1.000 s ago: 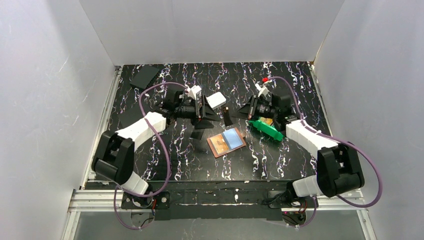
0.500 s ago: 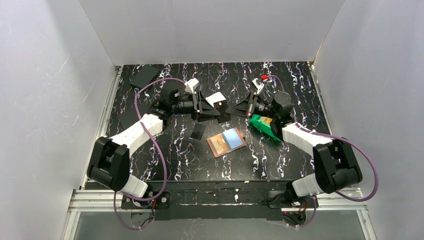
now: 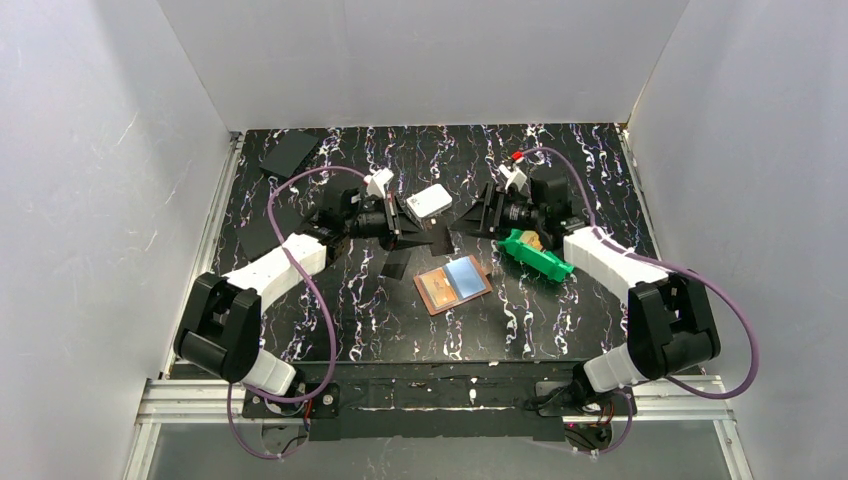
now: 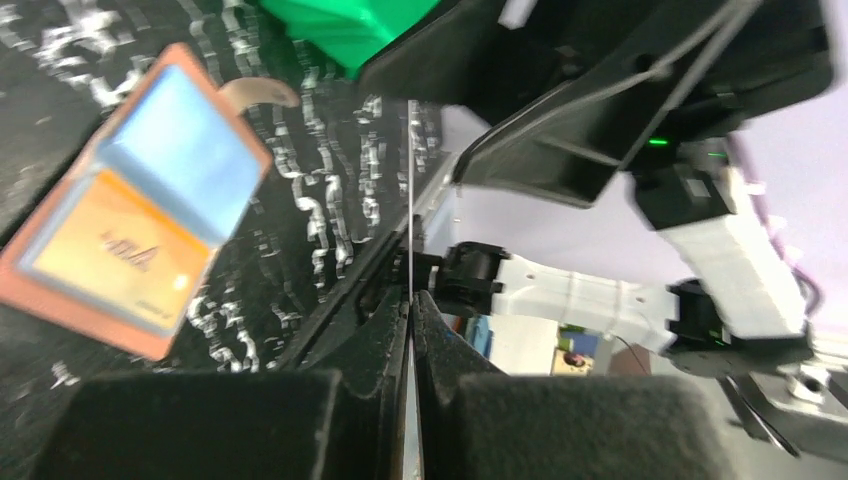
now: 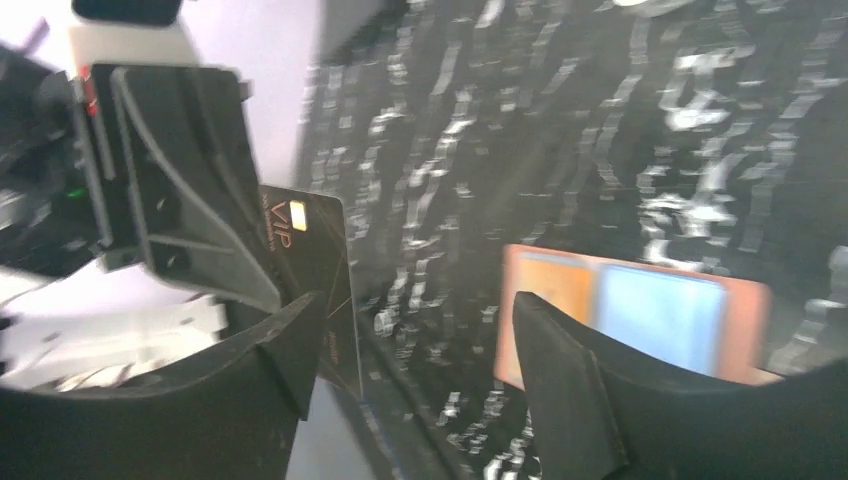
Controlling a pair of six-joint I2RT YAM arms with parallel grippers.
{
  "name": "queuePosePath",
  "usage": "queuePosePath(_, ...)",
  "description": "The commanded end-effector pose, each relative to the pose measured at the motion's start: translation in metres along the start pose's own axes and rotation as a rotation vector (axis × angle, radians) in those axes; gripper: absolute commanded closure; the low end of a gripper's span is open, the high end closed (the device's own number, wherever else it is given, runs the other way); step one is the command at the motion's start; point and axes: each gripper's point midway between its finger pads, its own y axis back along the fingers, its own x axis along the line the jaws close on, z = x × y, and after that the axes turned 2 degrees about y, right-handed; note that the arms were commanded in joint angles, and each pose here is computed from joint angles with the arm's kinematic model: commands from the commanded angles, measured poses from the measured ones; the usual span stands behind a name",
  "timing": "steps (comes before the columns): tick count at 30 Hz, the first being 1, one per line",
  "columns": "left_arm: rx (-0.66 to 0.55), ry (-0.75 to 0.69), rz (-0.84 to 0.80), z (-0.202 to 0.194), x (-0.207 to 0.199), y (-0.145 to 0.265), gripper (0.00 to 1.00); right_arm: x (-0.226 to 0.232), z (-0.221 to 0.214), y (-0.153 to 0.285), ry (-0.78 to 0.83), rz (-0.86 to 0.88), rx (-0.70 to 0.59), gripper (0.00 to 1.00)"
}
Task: Put the credit cards into the card holder
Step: Insert the credit card into the card holder.
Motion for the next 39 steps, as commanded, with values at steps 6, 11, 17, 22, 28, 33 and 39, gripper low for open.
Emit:
queuePosePath(6,0.008,0.008,0.341,-0.022,0.078,0.011,1.0,-0.079,-0.044,0.012,0.108,-0.323,0.242,0.25)
queuePosePath(11,0.07,0.039,0.34,-0.041,0.084,-0.01,1.0,-0.094,-0.061,0.001,0.082,-0.318,0.284,0.64)
queuePosePath(17,0.128,0.115,0.37,-0.056,0.104,-0.028,1.0,-0.112,-0.069,0.0,0.076,-0.352,0.309,0.75)
queuePosePath(22,0.14,0.139,0.368,-0.058,0.119,-0.035,1.0,-0.13,-0.076,0.003,0.069,-0.414,0.313,0.77)
queuePosePath(28,0.159,0.156,0.375,-0.062,0.127,-0.038,1.0,-0.148,-0.09,0.005,0.029,-0.463,0.327,0.81)
queuePosePath(33,0.195,0.193,0.378,-0.069,0.135,-0.04,1.0,-0.16,-0.094,0.009,0.023,-0.521,0.33,0.84)
queuePosePath(39,0.207,0.195,0.371,-0.07,0.137,-0.041,1.0,-0.165,-0.098,0.011,0.022,-0.535,0.341,0.85)
